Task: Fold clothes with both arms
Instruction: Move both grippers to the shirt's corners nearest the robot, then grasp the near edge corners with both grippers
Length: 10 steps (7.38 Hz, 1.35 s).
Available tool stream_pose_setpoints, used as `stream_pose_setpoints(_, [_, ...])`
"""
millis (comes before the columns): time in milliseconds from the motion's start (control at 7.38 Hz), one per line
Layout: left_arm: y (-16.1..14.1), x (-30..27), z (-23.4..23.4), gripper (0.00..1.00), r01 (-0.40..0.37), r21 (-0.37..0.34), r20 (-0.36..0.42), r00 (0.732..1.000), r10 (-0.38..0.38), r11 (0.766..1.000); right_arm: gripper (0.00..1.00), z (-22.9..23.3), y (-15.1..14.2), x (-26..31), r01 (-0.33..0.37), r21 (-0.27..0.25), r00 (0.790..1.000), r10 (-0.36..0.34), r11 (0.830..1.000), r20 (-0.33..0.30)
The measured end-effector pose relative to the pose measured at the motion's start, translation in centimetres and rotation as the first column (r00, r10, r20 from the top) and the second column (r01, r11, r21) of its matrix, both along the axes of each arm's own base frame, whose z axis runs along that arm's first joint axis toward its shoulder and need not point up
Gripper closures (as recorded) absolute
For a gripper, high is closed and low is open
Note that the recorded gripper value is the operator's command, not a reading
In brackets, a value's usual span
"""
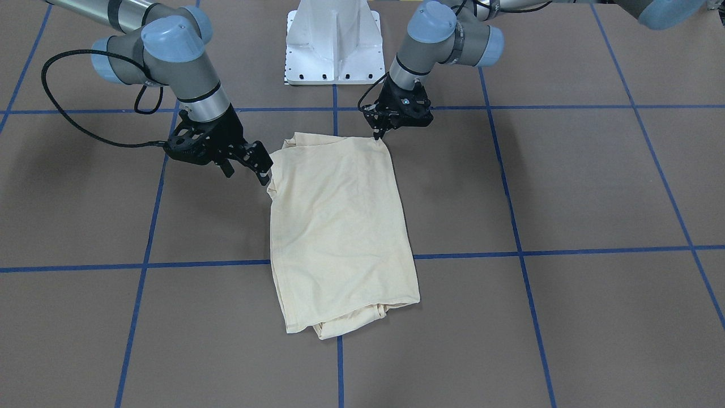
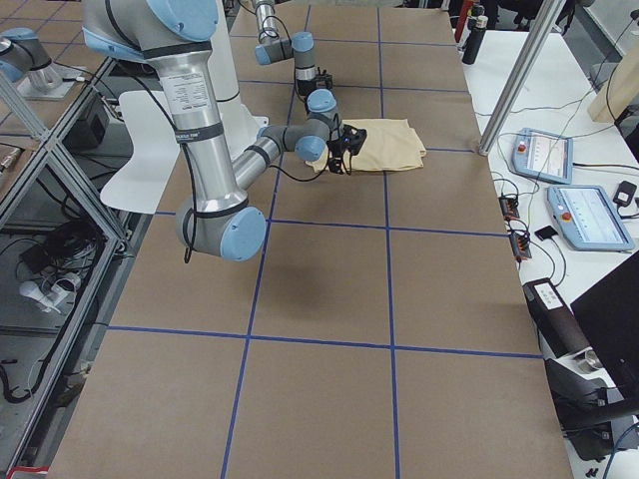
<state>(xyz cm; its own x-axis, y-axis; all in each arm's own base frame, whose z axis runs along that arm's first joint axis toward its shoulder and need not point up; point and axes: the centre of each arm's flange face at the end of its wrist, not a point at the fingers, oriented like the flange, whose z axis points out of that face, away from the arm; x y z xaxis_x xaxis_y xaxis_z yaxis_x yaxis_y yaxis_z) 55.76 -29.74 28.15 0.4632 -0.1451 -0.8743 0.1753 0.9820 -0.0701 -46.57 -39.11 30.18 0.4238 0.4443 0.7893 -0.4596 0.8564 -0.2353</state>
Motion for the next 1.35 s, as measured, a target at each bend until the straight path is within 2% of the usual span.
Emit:
stream_pose_setpoints(135, [0.0,0.0,0.0,1.00,0.000,0.000,-0.001,1.000,0.000,1.000,0.04,-2.0,2.5,-1.4,-0.018,-0.097,1.000,0.017,0.995,-0.010])
stream_pose_setpoints(271, [0.0,-0.1,-0.1,1.00,0.000,0.001,-0.002,1.000,0.000,1.000,0.06,-3.7,5.0,-3.3,-0.052,-0.173,0.999,0.051,0.984,-0.009])
stream_pose_setpoints(542, [0.1,-0.2,-0.3,1.00,0.000,0.002,-0.007,1.000,0.000,1.000,0.20,-4.4,8.9,-7.0,-0.131,-0.249,0.991,0.131,0.960,-0.017])
stream_pose_setpoints(813, [0.1,-0.3,-0.5,1.00,0.000,0.003,-0.011,1.000,0.000,1.000,0.30,-3.2,9.7,-8.9,-0.174,-0.277,0.985,0.168,0.945,-0.046])
stream_pose_setpoints(1355, [0.1,-0.4,-0.7,1.00,0.000,0.005,-0.015,1.000,0.000,1.000,0.34,-2.5,9.7,-9.9,-0.204,-0.283,0.979,0.193,0.937,-0.064])
